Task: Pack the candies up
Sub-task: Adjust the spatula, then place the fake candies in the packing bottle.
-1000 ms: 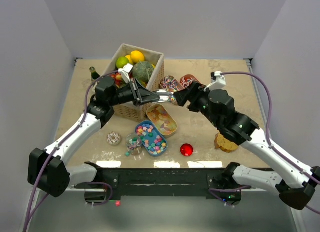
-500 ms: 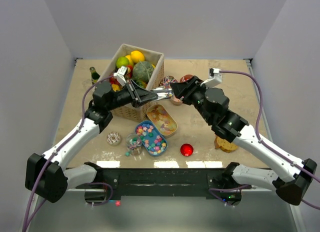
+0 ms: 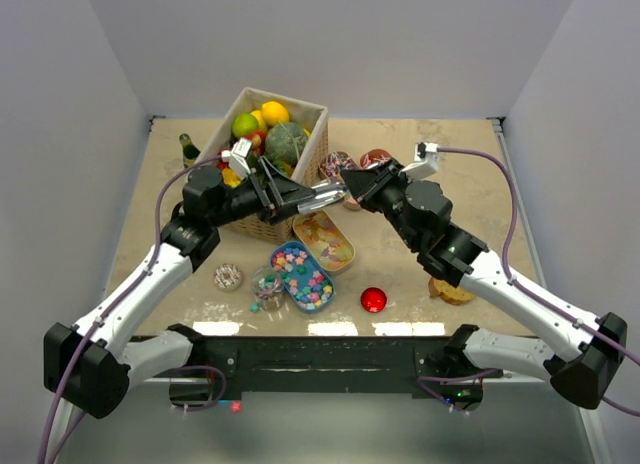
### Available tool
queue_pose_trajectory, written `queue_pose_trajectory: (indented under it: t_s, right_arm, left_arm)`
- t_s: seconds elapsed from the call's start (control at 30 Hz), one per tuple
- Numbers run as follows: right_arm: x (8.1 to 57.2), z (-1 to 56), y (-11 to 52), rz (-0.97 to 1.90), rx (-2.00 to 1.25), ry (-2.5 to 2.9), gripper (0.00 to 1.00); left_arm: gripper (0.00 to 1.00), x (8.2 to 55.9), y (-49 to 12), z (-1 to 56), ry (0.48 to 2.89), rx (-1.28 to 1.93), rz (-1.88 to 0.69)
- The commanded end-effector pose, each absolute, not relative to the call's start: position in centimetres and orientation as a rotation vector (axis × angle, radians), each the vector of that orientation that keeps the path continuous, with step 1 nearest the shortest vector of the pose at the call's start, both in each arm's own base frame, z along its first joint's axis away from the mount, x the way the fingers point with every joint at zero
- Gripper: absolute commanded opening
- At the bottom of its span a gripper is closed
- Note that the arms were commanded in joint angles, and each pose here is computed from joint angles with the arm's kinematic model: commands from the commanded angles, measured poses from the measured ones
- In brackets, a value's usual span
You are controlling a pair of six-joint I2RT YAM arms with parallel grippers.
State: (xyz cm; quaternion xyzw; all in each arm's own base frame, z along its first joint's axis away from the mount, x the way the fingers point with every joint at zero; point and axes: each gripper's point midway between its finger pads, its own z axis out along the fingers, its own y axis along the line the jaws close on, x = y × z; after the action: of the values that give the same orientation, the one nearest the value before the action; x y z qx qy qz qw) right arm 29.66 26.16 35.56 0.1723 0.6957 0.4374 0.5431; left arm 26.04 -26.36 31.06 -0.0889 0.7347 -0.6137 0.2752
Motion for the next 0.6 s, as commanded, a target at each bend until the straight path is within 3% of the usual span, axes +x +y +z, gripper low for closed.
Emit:
queue_pose_trajectory:
  t_s: [0.0,0.07,0.37,0.57]
  right_arm:
    - [29.1,35.5,25.0,1.051,0.45,1.622,0.0]
    - [28.9,34.8,25.4,1.062,0.434,1.64,0.0]
    - [26.7,32.7,30.9,1.253,0.117,1.703,0.0]
    - [25.8,31.4,34.6,1.269,-0.081,1.746,0.0]
  left_arm:
    - [0.94,25.3,-24.5,30.7,2.043,-0.183,-1.454]
    - [1.0,25.4,-23.1,30.3,2.067,-0.182,-1.336]
    - [1.0,27.7,-14.8,30.8,2.072,-0.324,-0.758]
    - [1.0,28.2,-11.8,30.6,2.071,-0.408,-0.565]
